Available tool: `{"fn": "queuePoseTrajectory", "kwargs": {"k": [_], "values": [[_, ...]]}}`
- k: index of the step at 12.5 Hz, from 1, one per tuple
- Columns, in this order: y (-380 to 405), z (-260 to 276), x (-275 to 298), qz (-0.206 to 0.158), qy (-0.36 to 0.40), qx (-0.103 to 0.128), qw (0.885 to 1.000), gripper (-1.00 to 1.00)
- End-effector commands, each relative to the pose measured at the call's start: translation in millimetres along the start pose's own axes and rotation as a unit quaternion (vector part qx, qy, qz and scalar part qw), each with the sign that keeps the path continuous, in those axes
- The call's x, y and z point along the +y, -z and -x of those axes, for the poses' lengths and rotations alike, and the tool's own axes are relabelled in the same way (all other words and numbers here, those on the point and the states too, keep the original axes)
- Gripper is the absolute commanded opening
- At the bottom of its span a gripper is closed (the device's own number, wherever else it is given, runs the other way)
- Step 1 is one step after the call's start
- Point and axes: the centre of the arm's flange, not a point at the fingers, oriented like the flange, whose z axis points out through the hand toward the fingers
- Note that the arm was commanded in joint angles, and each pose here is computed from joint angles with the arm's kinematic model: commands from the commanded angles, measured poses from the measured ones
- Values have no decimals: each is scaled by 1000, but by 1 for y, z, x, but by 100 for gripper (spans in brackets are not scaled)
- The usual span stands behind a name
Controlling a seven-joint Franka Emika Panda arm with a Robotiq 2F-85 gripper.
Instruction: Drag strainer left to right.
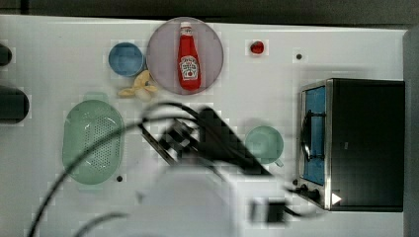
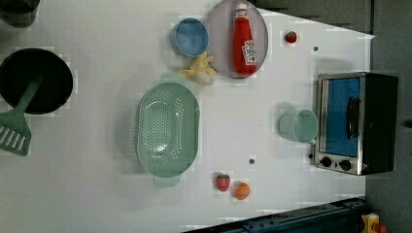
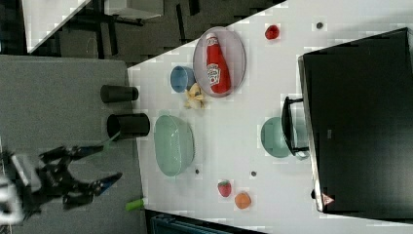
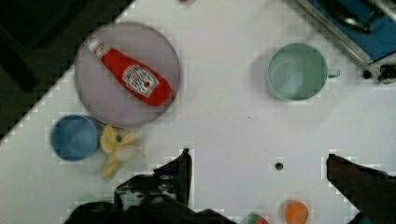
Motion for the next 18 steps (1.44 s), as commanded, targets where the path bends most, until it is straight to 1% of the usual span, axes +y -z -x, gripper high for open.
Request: {"fn": "queuePoseTrajectory", "kwargs": {"k": [1, 3, 5, 7, 9, 12, 14, 15, 16, 18], "values": [[-81, 94, -75, 76, -20, -37, 996, 100], [-116, 134, -113, 83, -61, -34, 994, 100], [-155, 173, -144, 81, -105, -40, 990, 100], [-199, 205, -166, 79, -153, -56, 983, 100], [-244, 229, -177, 79, -198, -77, 974, 100], [-312, 249, -178, 79, -271, -107, 953, 100], [-347, 257, -178, 69, -308, -127, 940, 100], [-362, 259, -179, 63, -316, -136, 937, 100], [-376, 260, -179, 60, -317, -140, 936, 100], [-403, 255, -177, 60, -317, -137, 937, 100]]}}
